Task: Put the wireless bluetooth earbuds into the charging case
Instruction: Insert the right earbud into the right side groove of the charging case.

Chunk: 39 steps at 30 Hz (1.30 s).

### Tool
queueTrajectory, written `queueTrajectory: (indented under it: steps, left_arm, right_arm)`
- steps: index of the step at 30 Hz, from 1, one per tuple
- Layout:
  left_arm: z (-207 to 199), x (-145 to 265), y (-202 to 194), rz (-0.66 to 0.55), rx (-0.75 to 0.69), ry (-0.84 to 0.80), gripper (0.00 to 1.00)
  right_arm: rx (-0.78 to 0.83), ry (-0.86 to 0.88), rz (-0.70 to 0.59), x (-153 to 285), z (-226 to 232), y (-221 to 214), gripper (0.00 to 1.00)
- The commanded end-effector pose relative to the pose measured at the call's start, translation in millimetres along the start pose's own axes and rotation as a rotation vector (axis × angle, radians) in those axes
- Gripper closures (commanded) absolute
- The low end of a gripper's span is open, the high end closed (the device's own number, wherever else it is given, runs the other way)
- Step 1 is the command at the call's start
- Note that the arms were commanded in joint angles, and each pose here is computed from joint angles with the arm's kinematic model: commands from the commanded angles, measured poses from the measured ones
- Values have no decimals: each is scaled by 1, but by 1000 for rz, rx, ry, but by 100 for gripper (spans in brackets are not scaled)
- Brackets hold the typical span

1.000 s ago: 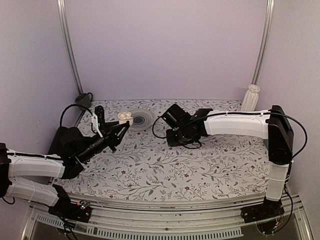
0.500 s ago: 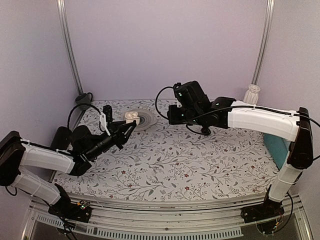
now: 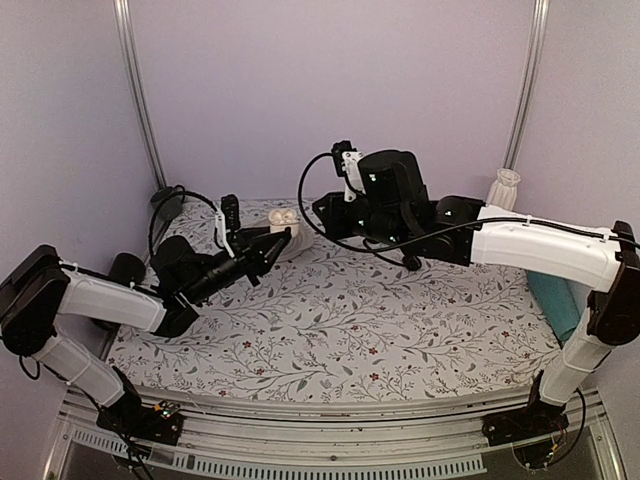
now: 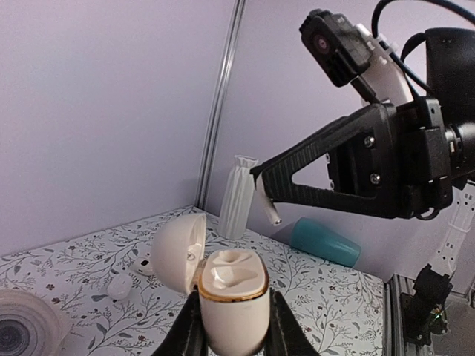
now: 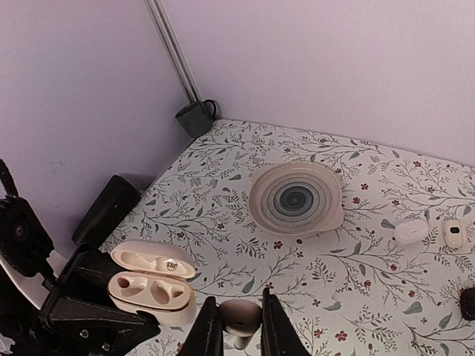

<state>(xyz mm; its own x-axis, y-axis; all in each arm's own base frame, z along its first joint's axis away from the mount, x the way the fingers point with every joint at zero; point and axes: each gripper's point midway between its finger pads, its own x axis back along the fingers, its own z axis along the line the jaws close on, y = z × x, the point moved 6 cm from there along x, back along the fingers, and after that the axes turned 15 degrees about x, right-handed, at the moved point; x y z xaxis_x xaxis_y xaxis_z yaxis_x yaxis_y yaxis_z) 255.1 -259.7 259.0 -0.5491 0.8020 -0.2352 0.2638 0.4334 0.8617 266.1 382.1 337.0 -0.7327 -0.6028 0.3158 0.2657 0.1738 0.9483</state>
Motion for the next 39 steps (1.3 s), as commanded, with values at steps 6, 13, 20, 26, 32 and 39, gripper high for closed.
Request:
queueTrajectory:
  steps: [6,13,20,26,32,39]
  left_arm:
    - [-20,-10,5,5,-44,-128,100]
    - [-23,-13,5,13,-32,-141,100]
    - [-26,-14,10,-3,-16,-151,100]
    - [-27,-15,11,-8,-7,-156,100]
    - [-29,-16,14,-19,4,-161,100]
    - [-32,-15,18,-39,17,-171,100]
  right_arm:
    - [42,46,-143,18,19,27,87]
    - [45,68,-170,20,25,28,87]
    - [45,74,-186,19,29,26,87]
    - [43,74,-184,17,30,24,88]
    - [45,77,-170,13,32,18,88]
    - [49,81,-164,10,36,15,88]
